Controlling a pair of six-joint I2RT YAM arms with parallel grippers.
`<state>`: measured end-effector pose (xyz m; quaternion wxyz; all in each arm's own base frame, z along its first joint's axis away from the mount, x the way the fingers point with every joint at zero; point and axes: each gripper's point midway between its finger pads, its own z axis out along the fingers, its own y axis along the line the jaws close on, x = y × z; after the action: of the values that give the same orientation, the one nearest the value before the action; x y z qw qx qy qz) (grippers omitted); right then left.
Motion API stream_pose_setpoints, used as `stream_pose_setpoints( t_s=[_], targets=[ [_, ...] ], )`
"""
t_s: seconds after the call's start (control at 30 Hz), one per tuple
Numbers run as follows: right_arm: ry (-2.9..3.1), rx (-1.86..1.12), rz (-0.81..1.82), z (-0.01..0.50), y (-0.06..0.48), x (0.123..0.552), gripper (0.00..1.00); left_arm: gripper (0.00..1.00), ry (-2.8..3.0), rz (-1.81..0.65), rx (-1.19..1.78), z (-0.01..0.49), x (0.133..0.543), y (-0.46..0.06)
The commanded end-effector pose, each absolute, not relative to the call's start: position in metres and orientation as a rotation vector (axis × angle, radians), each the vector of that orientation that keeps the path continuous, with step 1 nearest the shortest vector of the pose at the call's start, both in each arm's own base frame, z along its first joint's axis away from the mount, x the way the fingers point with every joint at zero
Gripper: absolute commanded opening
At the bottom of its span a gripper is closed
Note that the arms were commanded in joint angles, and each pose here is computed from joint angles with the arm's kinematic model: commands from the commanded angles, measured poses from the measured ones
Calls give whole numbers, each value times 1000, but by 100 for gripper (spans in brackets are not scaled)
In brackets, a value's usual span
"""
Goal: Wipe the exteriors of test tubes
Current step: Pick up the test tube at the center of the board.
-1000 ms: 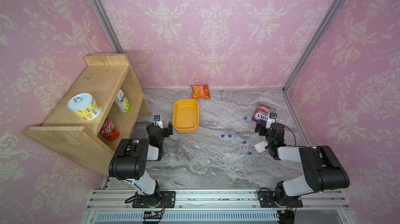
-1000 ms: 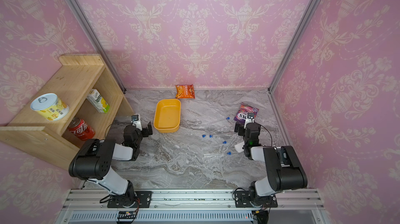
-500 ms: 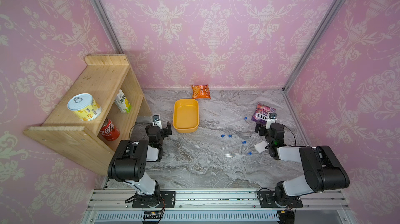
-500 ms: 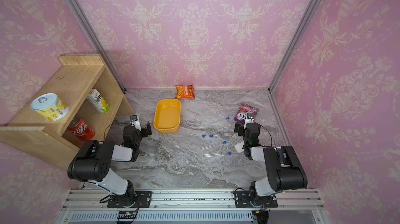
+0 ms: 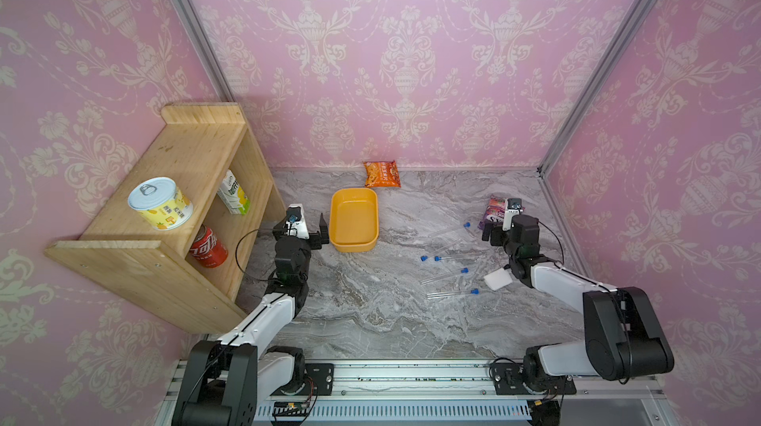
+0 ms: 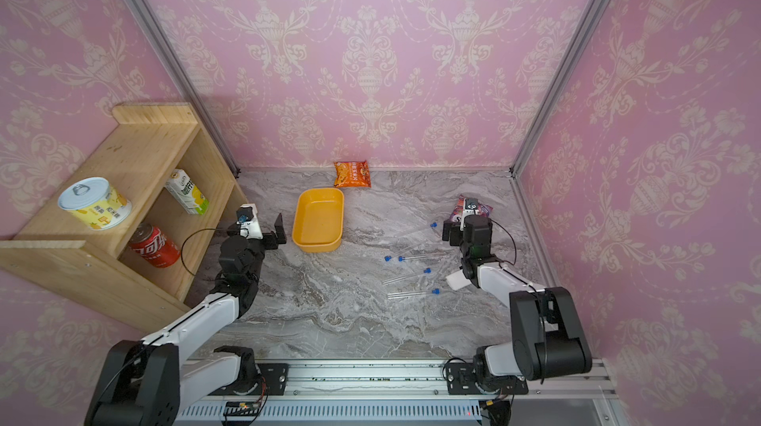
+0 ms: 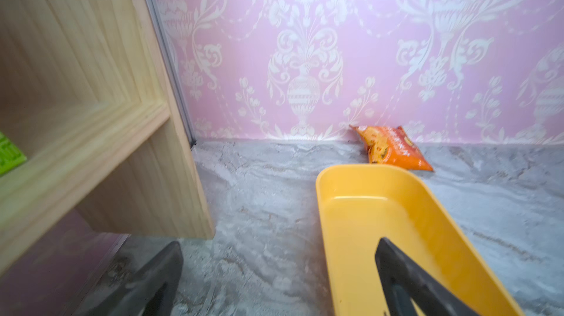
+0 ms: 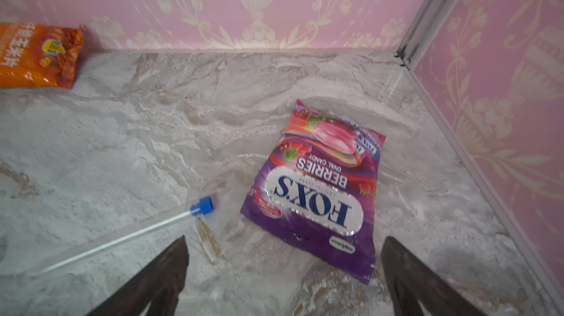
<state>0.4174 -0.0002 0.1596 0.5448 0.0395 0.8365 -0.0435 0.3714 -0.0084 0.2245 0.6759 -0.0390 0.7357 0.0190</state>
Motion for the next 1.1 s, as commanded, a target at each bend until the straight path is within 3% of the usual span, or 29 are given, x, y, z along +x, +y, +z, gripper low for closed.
stream_pose_setpoints(
  t_s=[0.0,0.2,0.37,0.53,0.77,1.07],
  targets=[
    [2106,117,-38,164,6,399,100,99,1730,-84,-184,240,367,-24],
    [2112,167,175,200,28,378,100,99,1774,-400,-13,292,359,-99],
    [2086,197,246,214,32,344,100,99,1818,-424,267,304,347,-170],
    [2176,299,236,204,23,304,100,99,1909,-621,289,279,346,-210],
    [2399,267,215,180,25,261,100,99,2115,-686,524,227,325,-262],
    [2527,233,346,170,44,261,100,93,2432,-750,844,160,282,-311]
  ],
)
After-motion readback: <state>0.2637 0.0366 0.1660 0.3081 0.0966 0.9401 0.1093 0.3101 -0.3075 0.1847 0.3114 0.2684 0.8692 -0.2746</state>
